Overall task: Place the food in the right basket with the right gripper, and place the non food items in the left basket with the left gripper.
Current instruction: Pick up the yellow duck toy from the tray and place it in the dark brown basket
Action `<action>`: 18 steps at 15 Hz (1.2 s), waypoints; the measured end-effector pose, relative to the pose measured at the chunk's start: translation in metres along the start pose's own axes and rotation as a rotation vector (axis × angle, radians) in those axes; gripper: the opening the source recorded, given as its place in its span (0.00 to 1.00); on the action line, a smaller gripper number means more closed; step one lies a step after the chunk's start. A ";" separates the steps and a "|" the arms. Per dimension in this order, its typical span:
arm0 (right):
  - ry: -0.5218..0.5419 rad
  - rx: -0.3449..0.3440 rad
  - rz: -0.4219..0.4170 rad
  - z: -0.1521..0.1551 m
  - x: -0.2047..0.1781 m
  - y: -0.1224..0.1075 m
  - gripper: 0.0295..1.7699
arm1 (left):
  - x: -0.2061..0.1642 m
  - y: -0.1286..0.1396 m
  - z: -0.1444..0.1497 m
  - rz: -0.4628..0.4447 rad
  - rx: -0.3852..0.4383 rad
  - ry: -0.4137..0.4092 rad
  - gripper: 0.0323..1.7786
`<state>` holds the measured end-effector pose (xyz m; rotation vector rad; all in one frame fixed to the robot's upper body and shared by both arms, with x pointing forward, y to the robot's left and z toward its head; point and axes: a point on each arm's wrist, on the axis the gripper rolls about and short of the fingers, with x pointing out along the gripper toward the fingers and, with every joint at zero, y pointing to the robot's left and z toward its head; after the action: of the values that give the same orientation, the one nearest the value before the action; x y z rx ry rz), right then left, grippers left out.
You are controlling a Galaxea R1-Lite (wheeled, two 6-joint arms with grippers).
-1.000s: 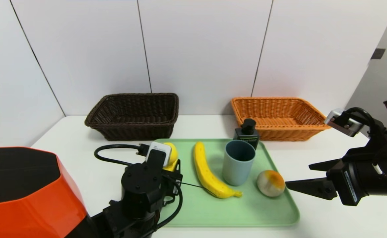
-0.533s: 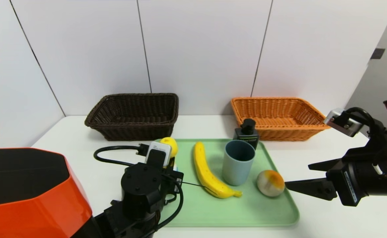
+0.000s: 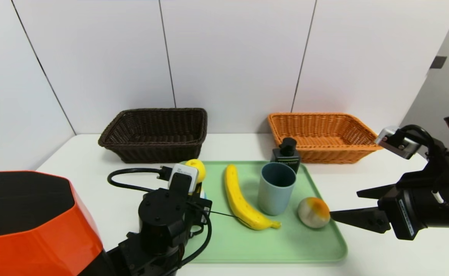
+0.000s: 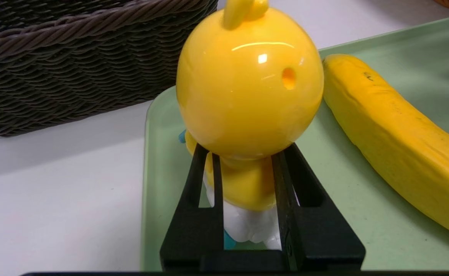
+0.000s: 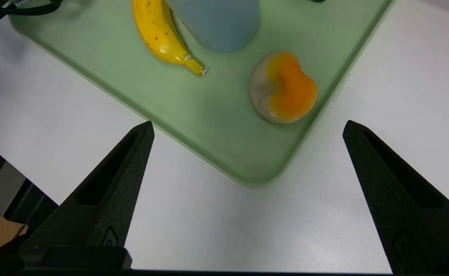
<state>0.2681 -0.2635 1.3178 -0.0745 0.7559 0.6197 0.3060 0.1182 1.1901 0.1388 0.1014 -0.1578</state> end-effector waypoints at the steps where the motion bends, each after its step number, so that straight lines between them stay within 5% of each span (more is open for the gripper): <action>1: -0.001 0.000 0.000 0.000 0.000 0.000 0.96 | -0.001 0.001 0.002 0.000 0.001 -0.005 0.21; 8: -0.005 0.002 -0.001 -0.001 -0.003 0.001 0.96 | -0.013 0.008 0.026 -0.013 -0.023 -0.068 0.21; 18: -0.003 0.003 -0.001 -0.002 -0.002 0.001 0.96 | -0.043 0.030 0.059 -0.066 0.015 -0.029 0.21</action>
<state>0.2650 -0.2648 1.3176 -0.0713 0.7538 0.6173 0.2741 0.1452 1.2571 0.1480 0.0759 -0.2268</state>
